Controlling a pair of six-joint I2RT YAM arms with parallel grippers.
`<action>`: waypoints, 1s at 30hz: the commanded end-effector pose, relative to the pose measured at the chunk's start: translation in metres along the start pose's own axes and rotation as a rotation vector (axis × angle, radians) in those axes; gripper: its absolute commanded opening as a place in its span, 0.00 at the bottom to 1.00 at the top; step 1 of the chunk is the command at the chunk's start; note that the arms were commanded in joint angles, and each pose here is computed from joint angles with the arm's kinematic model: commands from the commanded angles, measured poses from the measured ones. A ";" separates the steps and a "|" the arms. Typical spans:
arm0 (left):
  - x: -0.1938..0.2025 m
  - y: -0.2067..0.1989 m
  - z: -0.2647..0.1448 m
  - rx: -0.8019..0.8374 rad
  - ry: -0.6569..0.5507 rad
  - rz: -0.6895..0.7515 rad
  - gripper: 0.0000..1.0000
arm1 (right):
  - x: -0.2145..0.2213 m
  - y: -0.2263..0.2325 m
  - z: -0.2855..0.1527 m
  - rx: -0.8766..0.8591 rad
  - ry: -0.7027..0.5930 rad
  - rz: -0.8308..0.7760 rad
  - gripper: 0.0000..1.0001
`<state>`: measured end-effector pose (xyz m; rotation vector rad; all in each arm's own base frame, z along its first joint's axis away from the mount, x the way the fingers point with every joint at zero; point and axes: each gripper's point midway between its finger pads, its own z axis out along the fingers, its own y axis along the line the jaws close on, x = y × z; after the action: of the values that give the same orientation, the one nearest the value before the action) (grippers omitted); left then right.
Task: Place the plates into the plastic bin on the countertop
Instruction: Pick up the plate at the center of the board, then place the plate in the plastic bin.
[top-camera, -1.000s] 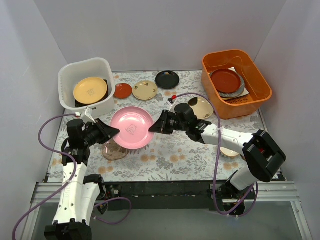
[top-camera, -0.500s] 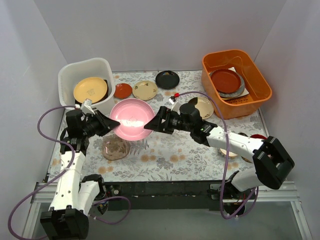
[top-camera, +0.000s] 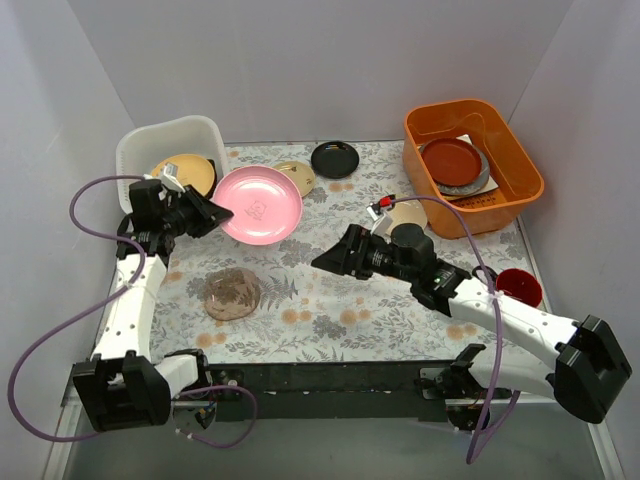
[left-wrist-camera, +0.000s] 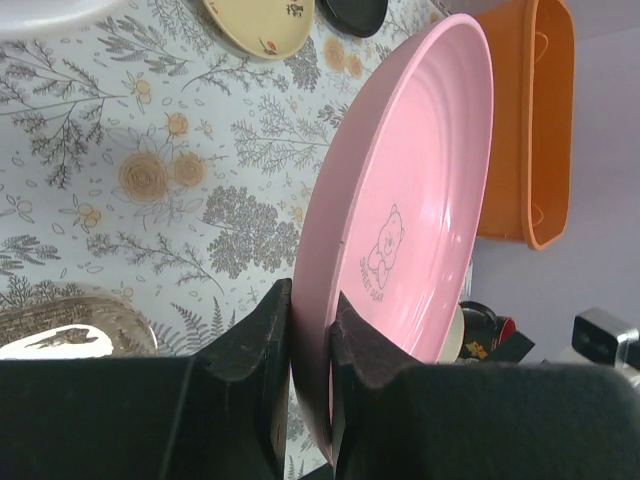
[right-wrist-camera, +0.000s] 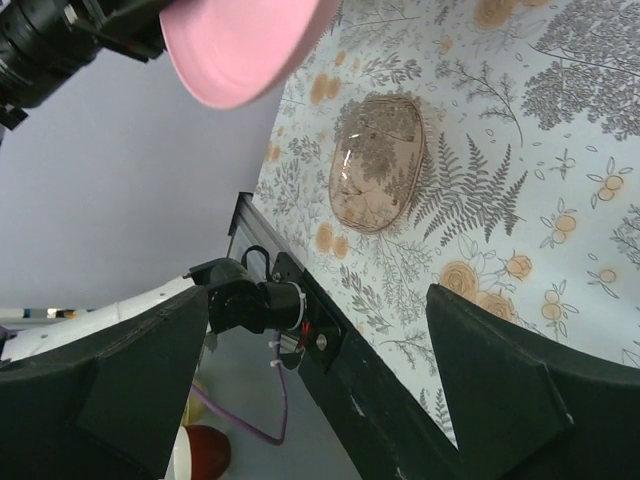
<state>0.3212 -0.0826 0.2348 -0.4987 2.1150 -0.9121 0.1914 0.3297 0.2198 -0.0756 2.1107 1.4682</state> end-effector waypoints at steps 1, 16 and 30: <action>-0.034 -0.021 0.005 0.036 -0.066 0.037 0.00 | -0.004 -0.009 -0.013 0.053 -0.037 -0.039 0.98; -0.096 0.005 0.047 -0.111 -0.143 -0.093 0.00 | 0.020 -0.048 -0.024 0.158 0.007 -0.035 0.98; -0.182 0.074 0.041 -0.284 -0.341 -0.238 0.00 | 0.042 -0.078 -0.016 0.228 0.095 -0.015 0.97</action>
<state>0.4500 0.0359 0.2390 -0.9608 1.9672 -0.6281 0.1758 0.2951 0.1500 -0.0605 2.3061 1.2453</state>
